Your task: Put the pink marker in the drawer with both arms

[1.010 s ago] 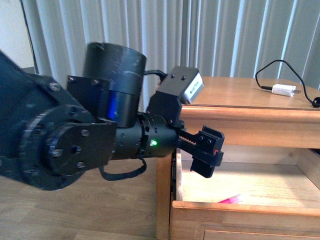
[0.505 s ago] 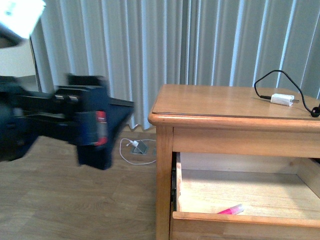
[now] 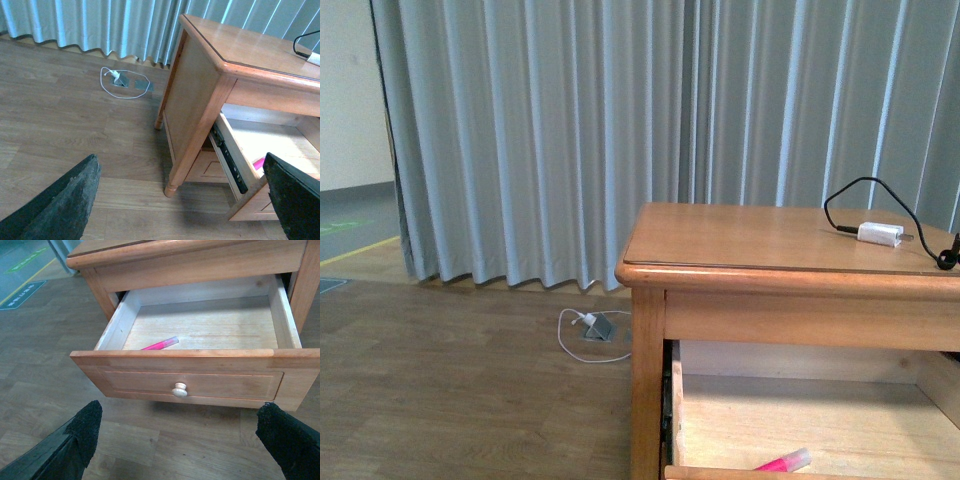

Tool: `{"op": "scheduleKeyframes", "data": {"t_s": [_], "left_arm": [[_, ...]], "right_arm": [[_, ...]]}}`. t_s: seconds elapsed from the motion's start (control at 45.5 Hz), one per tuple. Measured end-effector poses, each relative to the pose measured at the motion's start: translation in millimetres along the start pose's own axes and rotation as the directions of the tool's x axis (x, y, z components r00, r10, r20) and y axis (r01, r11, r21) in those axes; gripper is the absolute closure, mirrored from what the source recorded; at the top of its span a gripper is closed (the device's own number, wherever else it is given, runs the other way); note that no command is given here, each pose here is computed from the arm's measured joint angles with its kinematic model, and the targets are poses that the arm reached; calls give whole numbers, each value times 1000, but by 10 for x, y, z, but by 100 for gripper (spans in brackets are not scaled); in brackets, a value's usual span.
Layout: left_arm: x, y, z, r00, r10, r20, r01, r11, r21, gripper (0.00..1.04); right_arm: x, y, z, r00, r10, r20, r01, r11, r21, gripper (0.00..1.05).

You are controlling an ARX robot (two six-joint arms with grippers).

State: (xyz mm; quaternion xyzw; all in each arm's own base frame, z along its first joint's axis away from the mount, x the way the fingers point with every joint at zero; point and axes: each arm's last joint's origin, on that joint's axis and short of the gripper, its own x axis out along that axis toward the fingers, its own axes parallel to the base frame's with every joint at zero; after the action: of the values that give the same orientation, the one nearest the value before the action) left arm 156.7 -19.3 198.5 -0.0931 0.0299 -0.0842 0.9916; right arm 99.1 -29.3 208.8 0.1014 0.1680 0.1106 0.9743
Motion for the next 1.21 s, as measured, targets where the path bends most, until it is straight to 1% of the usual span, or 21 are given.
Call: {"op": "scheduleKeyframes", "data": {"t_s": [0.022, 0.044, 0.088, 0.154, 0.198, 0.242, 0.286, 0.351, 0.461, 0.593, 0.791, 0.923, 1.208], "left_arm": [[0, 0, 1, 1000, 4, 1, -4, 1000, 2, 6], [-2, 0, 1, 1000, 26, 13, -26, 1000, 15, 8], [-17, 14, -3, 994, 97, 48, -99, 994, 53, 15], [-54, 35, -33, 987, 147, 64, -153, 983, 102, 26], [-80, 47, -51, 986, 153, 69, -161, 979, 123, 33], [-113, 63, -74, 985, 158, 73, -167, 976, 143, 44], [-134, 72, -91, 985, 158, 72, -167, 974, 152, 51], [-172, 121, -116, 989, 131, 62, -139, 977, 162, 62], [-229, 179, -140, 984, 165, 71, -175, 971, 165, 80], [-280, 178, -177, 985, 159, 72, -169, 971, 168, 101], [-345, 179, -241, 984, 159, 76, -170, 970, 172, 101], [-388, 169, -227, 983, 154, 101, -170, 970, 174, 101], [-457, 158, -233, 983, 154, 101, -170, 970, 174, 101]], "right_arm": [[0, 0, 0, 1000, 0, 0, 0, 1000, 0, 8], [0, 0, 0, 1000, 0, 0, 0, 1000, 0, 8], [0, 0, 0, 1000, 1, 0, -1, 1000, 0, 8], [0, 0, 0, 1000, 0, 0, 0, 1000, 0, 8], [0, 0, 0, 1000, 0, 0, 0, 1000, 0, 8], [0, 0, 0, 1000, 0, 0, 0, 1000, 0, 8], [0, 0, 0, 1000, 0, 0, 0, 1000, 0, 8], [0, 0, 0, 1000, 0, 0, 0, 1000, 0, 8], [0, 0, 0, 1000, 0, 0, 0, 1000, 0, 8], [0, 0, 0, 1000, 1, 0, -1, 1000, 0, 8], [0, 0, 0, 1000, 0, 0, 0, 1000, 0, 8], [0, 0, 0, 1000, 0, 0, 0, 1000, 0, 8], [0, 0, 0, 1000, 0, 0, 0, 1000, 0, 8]]}}
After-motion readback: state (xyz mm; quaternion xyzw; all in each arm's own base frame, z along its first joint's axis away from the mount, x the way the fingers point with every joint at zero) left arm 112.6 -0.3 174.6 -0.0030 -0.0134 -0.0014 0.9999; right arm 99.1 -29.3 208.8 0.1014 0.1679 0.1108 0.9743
